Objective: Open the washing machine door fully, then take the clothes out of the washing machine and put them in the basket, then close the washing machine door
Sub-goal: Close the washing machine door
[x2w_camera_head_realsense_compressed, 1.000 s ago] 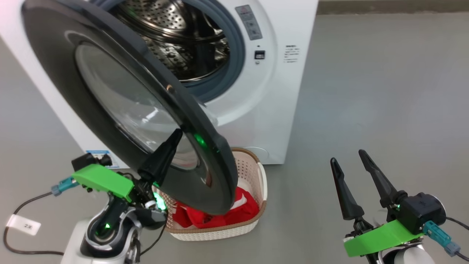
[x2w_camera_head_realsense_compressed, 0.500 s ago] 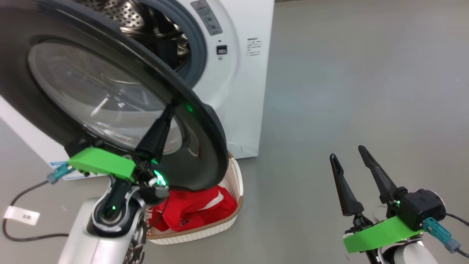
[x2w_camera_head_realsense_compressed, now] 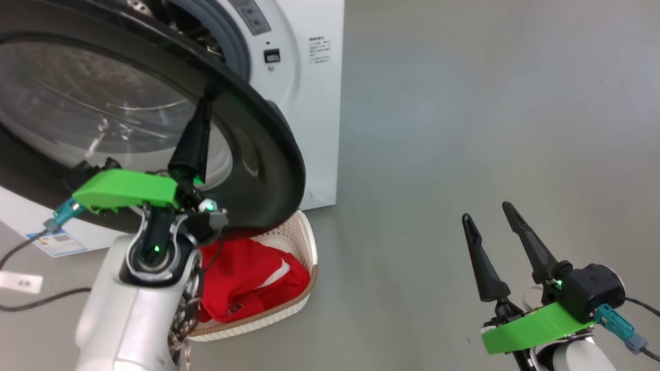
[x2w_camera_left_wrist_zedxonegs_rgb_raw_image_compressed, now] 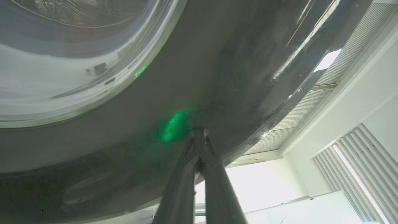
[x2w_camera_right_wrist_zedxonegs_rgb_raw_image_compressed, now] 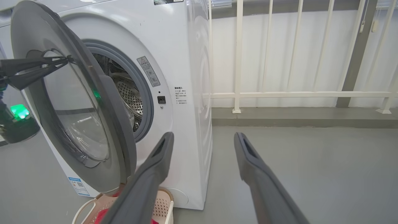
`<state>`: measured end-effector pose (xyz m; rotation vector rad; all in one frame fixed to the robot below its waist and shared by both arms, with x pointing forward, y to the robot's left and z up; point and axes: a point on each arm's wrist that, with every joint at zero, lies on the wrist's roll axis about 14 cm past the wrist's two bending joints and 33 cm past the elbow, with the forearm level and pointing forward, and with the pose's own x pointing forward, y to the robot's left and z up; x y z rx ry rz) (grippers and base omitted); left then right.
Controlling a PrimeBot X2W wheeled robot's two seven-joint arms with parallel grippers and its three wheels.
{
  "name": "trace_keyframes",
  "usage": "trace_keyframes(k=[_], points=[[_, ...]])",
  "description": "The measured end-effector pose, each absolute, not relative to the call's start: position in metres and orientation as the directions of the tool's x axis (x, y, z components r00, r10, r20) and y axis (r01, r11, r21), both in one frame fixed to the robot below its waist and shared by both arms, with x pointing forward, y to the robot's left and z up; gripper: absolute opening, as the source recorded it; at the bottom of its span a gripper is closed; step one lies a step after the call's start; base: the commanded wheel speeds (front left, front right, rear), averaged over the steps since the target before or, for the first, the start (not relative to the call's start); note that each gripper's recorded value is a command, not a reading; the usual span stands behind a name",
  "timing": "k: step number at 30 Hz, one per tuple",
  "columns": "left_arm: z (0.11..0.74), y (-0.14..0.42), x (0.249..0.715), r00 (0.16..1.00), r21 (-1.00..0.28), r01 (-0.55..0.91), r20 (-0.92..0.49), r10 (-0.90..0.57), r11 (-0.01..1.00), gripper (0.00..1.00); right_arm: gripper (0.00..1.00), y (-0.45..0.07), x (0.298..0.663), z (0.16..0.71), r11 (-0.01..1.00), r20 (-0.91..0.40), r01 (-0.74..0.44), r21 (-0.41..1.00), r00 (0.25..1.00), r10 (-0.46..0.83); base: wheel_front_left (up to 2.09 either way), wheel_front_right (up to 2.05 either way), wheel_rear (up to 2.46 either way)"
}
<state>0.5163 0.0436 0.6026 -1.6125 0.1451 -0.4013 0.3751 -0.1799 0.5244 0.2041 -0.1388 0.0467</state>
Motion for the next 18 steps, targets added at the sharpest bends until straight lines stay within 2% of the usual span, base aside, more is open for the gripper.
trace_keyframes(k=[18], points=[[0.607,0.019,0.558,0.930,-0.983,0.153,0.179,-0.321,-0.105,0.00,1.00,-0.203,0.371,0.518,0.983,0.118,0.013,0.185,0.992,-0.035,0.00,0.00,0.00]])
